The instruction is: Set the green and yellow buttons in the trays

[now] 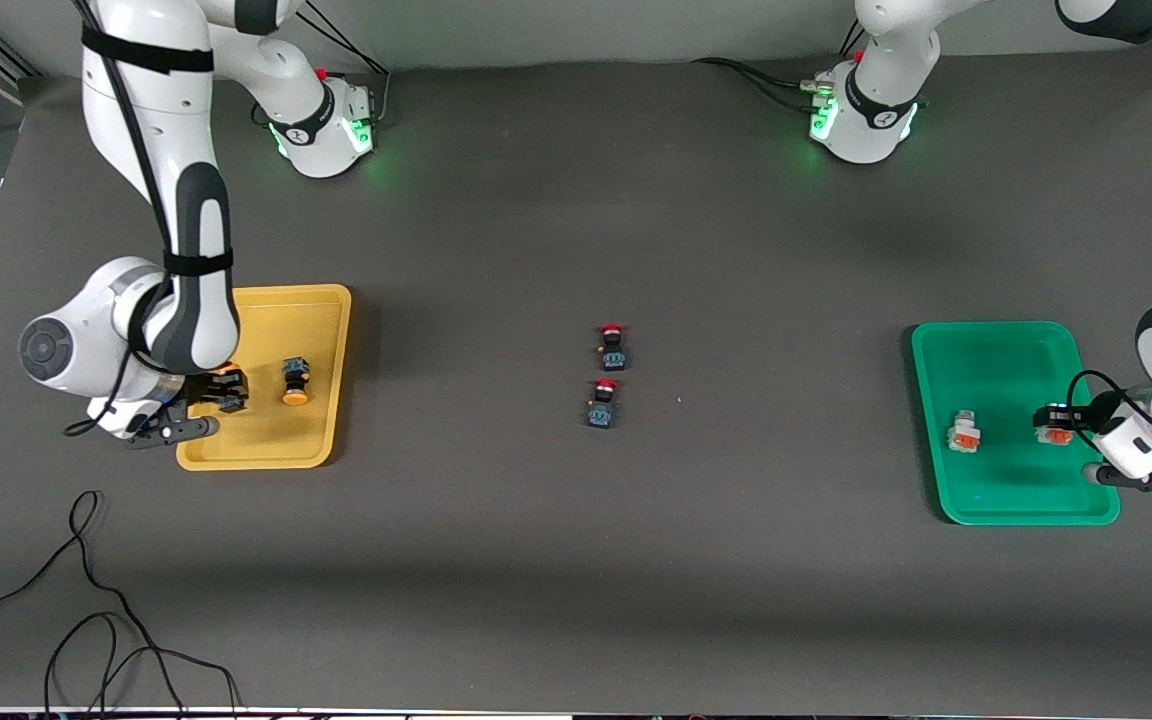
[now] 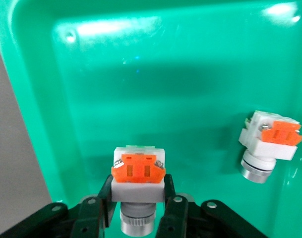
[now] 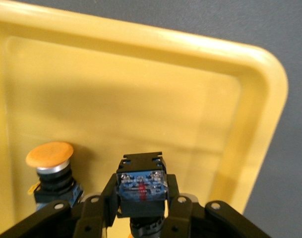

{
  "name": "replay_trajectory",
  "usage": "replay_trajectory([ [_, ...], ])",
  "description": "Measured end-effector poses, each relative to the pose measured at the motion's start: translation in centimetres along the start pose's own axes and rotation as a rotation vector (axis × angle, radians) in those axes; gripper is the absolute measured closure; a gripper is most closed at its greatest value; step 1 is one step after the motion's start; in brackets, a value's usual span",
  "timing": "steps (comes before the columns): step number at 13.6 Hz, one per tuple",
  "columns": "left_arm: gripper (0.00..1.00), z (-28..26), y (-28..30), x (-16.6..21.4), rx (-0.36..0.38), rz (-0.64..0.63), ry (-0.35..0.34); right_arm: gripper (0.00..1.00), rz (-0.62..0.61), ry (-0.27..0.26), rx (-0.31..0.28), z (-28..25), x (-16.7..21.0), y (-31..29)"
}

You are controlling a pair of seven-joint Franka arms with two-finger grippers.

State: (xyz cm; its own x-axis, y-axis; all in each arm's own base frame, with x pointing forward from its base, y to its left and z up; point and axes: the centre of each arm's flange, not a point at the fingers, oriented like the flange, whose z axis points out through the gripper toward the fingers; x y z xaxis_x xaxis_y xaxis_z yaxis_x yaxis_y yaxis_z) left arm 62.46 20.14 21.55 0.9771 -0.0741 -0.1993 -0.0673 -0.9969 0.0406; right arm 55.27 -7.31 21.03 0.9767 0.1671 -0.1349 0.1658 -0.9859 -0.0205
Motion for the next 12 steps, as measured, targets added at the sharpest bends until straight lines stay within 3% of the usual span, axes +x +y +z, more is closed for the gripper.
replay_trajectory([
  [4, 0.12, -0.1, -0.1, 0.1, 0.000, -0.009, 0.003, 0.59, 0.005, -0.003, -0.001, 1.5, 0.0, -0.4],
  [5, 0.02, -0.5, -0.1, 0.1, 0.003, -0.010, 0.009, 0.55, 0.005, -0.002, -0.001, 1.5, 0.0, -0.3],
  [7, 0.01, -2.7, -0.2, 0.0, 0.015, -0.012, 0.032, 0.36, 0.005, -0.001, 0.007, 1.2, 0.1, -0.4],
  [10, 0.00, -11.0, 1.0, -1.5, 0.038, -0.005, 0.056, 0.06, 0.010, -0.001, 0.069, -1.9, 0.6, 0.0],
  [11, 0.00, -14.6, 1.9, -2.4, 0.048, 0.001, 0.069, 0.00, 0.009, -0.006, 0.101, -4.2, 1.0, 0.4],
  [12, 0.00, -18.0, 3.1, -3.6, 0.060, 0.011, 0.083, 0.00, 0.002, -0.014, 0.131, -7.1, 1.6, 0.9],
])
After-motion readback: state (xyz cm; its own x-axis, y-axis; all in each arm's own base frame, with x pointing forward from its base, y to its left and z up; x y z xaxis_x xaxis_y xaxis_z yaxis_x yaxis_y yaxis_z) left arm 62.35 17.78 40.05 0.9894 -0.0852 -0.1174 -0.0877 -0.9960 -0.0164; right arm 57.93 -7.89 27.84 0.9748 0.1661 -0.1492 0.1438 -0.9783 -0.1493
